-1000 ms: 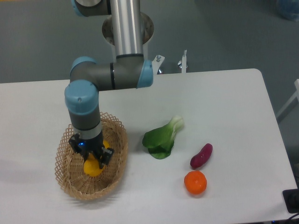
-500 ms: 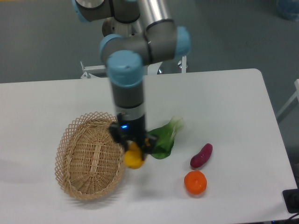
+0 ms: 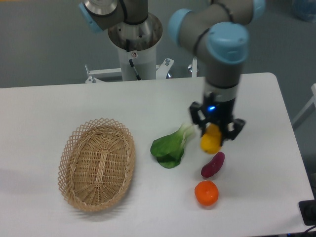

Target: Pick up the mango from the basket

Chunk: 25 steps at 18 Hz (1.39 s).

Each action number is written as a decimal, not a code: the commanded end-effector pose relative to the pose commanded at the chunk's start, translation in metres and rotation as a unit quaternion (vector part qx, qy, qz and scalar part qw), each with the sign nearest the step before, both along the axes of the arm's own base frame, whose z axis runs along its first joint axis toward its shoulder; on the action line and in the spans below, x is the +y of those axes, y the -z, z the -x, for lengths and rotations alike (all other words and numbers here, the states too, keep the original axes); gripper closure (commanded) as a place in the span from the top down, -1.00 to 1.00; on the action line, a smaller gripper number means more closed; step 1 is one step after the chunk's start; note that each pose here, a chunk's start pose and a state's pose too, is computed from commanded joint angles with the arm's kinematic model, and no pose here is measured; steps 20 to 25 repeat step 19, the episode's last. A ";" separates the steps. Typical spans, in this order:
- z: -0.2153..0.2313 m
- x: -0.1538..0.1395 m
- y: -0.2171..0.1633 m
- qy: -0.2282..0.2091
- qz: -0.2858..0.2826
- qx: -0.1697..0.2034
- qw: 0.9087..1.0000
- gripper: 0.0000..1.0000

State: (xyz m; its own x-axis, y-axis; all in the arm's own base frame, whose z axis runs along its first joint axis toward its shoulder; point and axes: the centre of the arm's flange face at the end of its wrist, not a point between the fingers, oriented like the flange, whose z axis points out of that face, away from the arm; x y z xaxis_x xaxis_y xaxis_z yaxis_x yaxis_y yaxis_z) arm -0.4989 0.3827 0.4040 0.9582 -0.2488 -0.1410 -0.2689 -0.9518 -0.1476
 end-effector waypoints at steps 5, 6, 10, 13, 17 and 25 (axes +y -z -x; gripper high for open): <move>0.013 -0.021 -0.003 0.017 0.007 -0.001 1.000 -0.08; 0.013 -0.021 -0.005 0.018 0.007 0.000 1.000 -0.08; 0.014 -0.021 -0.008 0.017 0.005 0.002 1.000 -0.08; 0.013 -0.021 -0.008 0.017 0.006 0.001 1.000 -0.08; 0.013 -0.021 -0.007 0.014 0.007 -0.001 1.000 -0.08; 0.012 -0.021 -0.009 0.012 0.006 0.000 1.000 -0.08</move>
